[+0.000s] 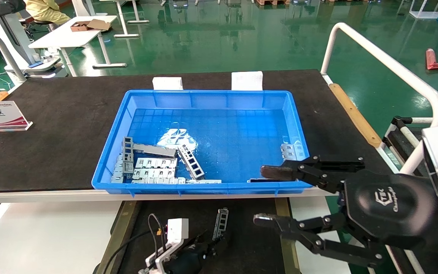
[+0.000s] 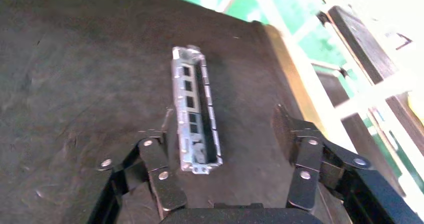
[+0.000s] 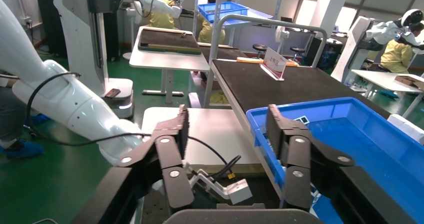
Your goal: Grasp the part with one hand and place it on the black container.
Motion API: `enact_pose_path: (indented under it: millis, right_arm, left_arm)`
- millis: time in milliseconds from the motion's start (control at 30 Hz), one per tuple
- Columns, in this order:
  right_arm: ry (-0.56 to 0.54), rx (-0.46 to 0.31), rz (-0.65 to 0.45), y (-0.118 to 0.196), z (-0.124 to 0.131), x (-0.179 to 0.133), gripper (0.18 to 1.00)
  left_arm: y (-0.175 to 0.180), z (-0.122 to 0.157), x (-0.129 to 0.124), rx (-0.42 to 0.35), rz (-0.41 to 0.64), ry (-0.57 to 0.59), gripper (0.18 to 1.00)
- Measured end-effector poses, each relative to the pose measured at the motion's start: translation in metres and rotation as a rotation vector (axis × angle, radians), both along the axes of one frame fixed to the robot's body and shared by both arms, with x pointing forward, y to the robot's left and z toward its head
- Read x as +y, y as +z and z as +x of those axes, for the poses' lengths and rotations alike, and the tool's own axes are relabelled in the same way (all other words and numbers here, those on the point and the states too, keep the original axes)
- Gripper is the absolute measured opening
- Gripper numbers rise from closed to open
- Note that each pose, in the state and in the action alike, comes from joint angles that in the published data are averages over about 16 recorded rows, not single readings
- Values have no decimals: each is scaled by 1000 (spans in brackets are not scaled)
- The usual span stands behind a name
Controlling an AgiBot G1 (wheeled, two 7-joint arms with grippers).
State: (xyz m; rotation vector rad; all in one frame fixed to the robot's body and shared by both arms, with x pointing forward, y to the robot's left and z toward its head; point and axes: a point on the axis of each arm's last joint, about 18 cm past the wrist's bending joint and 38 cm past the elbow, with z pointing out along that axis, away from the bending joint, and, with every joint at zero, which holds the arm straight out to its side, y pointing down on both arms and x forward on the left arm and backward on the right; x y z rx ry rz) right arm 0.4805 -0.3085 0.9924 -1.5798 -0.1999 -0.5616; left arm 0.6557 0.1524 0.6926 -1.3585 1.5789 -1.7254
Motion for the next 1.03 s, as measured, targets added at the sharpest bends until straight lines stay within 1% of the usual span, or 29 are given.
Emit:
enact_pose_path:
  millis: [333,467,567,667,833,1033]
  right_arm:
    - [0,0,0,0,0,0,714]
    - [0,0,0,0,0,0,808]
    - [0,0,0,0,0,0,857]
    - [0,0,0,0,0,0,910]
    - [0,0,0,0,0,0,959]
    - [0,0,0,0,0,0,986]
  left_arm:
    - [24,-29,28,-82,105,-168,816]
    - [40,-42,37,-113,128,-237,873]
    - [52,-50,42,-136,143,-285,921]
    - [64,-58,46,-160,155,-328,949]
    - [82,-67,50,-198,168,-384,980]
    - [92,-72,52,-224,178,-417,995]
